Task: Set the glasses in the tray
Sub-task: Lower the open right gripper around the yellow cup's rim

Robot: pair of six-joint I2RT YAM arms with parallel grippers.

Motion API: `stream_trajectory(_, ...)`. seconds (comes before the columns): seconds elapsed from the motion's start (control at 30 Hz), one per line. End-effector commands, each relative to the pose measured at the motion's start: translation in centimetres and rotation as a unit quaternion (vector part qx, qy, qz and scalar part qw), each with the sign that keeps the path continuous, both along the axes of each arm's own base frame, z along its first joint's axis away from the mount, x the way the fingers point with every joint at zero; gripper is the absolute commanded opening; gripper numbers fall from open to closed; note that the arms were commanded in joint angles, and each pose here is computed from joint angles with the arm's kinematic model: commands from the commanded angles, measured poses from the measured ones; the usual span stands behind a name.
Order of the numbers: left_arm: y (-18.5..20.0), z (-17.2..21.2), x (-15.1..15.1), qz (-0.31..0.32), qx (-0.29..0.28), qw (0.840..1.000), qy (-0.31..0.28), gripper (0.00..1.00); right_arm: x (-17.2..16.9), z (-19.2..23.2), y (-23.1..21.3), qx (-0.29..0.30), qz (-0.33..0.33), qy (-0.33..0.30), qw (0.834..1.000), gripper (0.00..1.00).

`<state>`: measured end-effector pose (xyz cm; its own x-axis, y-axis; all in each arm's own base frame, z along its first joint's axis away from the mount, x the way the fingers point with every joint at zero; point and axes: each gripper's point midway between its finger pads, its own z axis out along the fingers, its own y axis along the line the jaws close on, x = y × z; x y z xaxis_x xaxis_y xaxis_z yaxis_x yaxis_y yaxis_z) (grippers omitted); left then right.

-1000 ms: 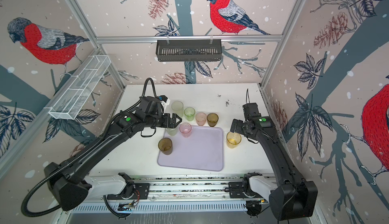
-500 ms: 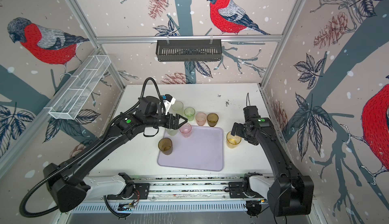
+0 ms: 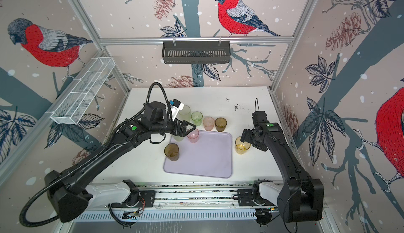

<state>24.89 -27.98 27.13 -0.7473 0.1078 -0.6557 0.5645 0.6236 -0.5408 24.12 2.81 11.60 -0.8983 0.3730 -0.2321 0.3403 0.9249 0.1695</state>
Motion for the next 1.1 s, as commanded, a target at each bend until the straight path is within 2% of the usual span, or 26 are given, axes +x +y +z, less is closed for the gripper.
stream_trajectory(0.0, -0.3, 0.9, 0.0, -0.01, -0.012, 1.0, -0.025, 0.98, 0.2, -0.1, 0.0, 0.002, -0.008, 0.0, 1.0, 0.83)
stream_trajectory(0.47, 0.2, 0.8, -0.1, -0.004, -0.008, 0.999, -0.033, 0.98, 0.5, -1.4, -0.1, -0.002, -0.01, 0.019, 1.0, 0.53)
stream_trajectory(0.93, 0.4, 0.6, 0.0, -0.002, 0.0, 0.999, -0.035, 0.98, 0.4, -1.9, 0.0, -0.001, -0.011, 0.022, 1.0, 0.37)
stream_trajectory(1.07, 0.5, 0.4, 0.0, 0.001, 0.003, 0.999, -0.034, 0.98, 0.3, -2.1, 0.0, -0.001, -0.011, 0.024, 1.0, 0.3)
